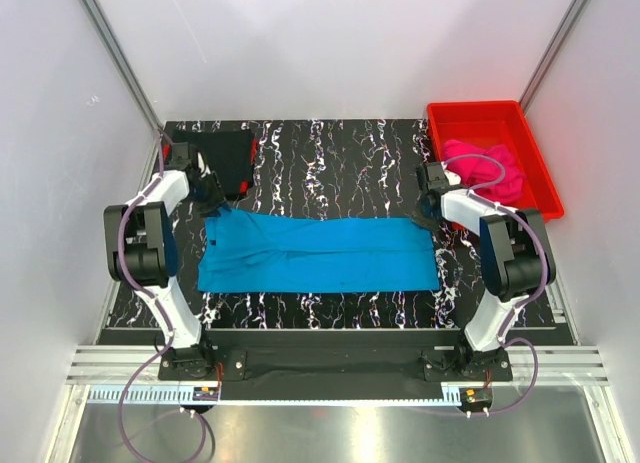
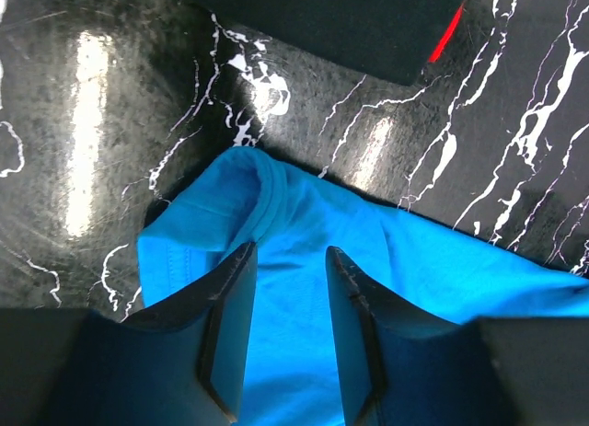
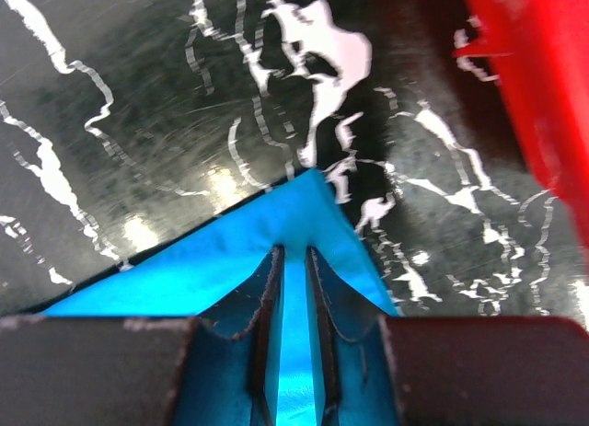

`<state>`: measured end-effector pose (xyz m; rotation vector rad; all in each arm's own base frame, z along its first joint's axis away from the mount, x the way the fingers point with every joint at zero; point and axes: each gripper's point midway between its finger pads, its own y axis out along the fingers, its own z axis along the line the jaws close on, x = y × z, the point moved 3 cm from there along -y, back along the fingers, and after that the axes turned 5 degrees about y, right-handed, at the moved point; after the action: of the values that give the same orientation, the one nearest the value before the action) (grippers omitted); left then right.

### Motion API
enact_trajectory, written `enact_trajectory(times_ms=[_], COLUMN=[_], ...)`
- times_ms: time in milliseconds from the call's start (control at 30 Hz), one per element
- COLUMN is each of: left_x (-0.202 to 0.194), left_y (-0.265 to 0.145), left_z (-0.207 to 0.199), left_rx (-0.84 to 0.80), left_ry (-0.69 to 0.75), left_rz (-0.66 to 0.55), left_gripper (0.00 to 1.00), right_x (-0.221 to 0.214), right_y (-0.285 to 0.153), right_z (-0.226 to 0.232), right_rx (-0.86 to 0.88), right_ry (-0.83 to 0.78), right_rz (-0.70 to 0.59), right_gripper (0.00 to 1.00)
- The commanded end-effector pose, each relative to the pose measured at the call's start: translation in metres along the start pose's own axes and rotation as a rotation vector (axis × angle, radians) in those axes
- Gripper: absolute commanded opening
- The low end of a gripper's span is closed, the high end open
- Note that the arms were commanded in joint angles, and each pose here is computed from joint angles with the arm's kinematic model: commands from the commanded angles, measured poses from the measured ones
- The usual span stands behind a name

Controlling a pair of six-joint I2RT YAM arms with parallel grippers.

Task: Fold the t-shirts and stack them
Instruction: Fold the tshirt

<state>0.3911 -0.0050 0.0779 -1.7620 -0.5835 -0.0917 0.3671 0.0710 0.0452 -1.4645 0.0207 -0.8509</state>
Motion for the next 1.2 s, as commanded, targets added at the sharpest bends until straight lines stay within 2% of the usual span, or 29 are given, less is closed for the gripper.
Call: enact_trajectory(times_ms=[0,167,200,300,500,733,867,967,1033,1067,1133,1167], left_x=[0.020,0.017,0.016,0.017,0.010,0.006,0.025,0.034,0.017,0.004,-0.029,-0.049], left_y=[-0.002,0.007,0.007,0.006,0.006,-0.004,-0.045,-0.088,-0.099,-0.111,-0.103,-0.101], left_z=[-0.012,-0.007,-0.002,0.010,0.026,0.034,0.024,0.006,-0.011,-0.045,-0.062,-0.086], left_rx=[-0.033,0.001,0.030,0.120,0.240,0.300,0.266,0.235,0.233,0.165,0.115,0.053], left_ry=[0.031,0.019,0.014,-0.011,-0.071,-0.166,-0.156,-0.050,0.091,0.203,0.353,0.450], left_rz=[-0.064,-0.046,-0.046,-0.047,-0.024,-0.023,-0.112,-0.200,-0.215,-0.249,-0.198,-0.183], left_gripper=[0.40,0.34,0.29,0.26,0.26,0.27,0.38,0.39,0.39,0.39,0.38,0.38], right_x=[0.015,0.015,0.014,0.013,0.011,0.015,0.031,0.043,0.049,0.048,0.050,0.048], right_y=[0.001,0.005,0.007,0.011,0.015,0.012,-0.011,-0.037,-0.054,-0.059,-0.074,-0.077], right_z=[-0.006,-0.009,-0.009,-0.016,-0.028,-0.025,-0.006,0.005,0.010,0.012,0.015,0.015], right_rx=[-0.030,-0.039,-0.045,-0.076,-0.120,-0.099,0.016,0.080,0.120,0.145,0.185,0.196], right_ry=[0.005,0.014,0.015,0.028,0.092,0.123,0.089,0.081,0.089,0.087,0.093,0.095], right_rz=[-0.035,-0.026,-0.021,-0.011,-0.002,-0.019,-0.040,-0.066,-0.086,-0.082,-0.096,-0.090], right_gripper=[0.22,0.21,0.21,0.20,0.18,0.19,0.24,0.26,0.27,0.27,0.28,0.28])
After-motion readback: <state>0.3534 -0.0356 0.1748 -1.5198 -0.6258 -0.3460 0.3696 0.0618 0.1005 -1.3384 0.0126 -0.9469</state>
